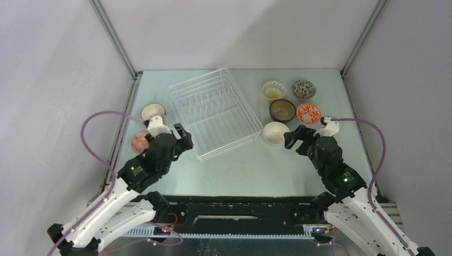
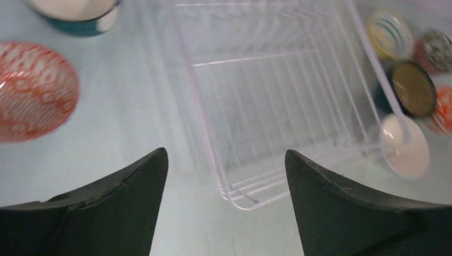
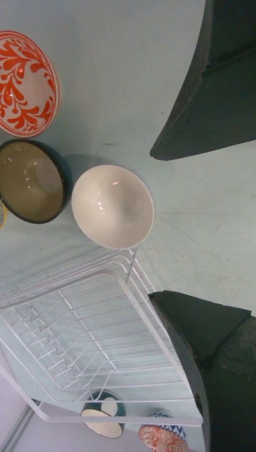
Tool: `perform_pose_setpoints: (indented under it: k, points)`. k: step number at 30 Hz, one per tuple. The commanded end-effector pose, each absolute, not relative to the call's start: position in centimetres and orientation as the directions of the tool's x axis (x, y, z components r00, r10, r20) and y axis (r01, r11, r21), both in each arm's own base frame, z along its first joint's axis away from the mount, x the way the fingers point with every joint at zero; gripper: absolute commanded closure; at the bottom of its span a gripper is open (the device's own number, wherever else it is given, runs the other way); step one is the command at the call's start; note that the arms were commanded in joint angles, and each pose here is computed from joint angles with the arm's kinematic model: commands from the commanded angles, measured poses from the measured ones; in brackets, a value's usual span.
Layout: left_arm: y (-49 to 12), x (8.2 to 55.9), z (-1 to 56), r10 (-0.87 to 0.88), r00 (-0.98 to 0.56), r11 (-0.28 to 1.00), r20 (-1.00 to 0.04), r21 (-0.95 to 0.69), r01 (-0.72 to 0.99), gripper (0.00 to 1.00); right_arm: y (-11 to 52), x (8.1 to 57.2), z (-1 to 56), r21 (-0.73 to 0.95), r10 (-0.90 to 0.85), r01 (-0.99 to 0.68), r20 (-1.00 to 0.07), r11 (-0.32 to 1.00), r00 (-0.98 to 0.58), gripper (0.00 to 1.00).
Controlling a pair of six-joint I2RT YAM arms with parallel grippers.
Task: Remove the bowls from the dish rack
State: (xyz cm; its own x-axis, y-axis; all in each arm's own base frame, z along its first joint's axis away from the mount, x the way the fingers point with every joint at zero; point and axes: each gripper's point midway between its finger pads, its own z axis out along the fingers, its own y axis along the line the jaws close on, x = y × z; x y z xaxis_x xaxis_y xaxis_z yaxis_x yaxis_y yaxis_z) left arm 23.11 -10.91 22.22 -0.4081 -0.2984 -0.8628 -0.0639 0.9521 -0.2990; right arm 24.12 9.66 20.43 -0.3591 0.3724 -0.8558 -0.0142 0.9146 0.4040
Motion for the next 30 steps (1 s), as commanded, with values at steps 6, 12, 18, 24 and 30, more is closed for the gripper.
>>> perform_pose_setpoints:
  k: [6,12,18,24,30]
  points:
    - [-6.6,24.8,15.8,-0.509,-0.372,0.851,-0.776,-0.39,-0.352,0.06,8.6,23.6,22.4,0.427,0.407,-0.002,-0.864,0.904,-0.296,0.0]
    - [-6.7,25.9,11.4,-0.588,-0.418,0.798,-0.692,-0.411,-0.441,0.07,7.7,22.9,22.9,0.426,0.41,-0.006,-0.876,0.905,-0.253,0.0]
    - [-9.2,27.7,11.1,-0.579,-0.473,0.814,-0.664,-0.441,-0.377,0.08,7.5,23.0,23.0,0.416,0.403,-0.002,-0.882,0.909,-0.244,0.0]
    - [-11.2,30.9,12.3,-0.54,-0.495,0.842,-0.681,-0.437,-0.317,0.09,7.5,23.1,22.6,0.401,0.389,0.005,-0.886,0.916,-0.254,0.0]
    - [-12.3,34.5,12.9,-0.515,-0.502,0.857,-0.695,-0.417,-0.302,0.09,7.3,23.2,22.5,0.385,0.375,0.01,-0.891,0.923,-0.255,0.0]
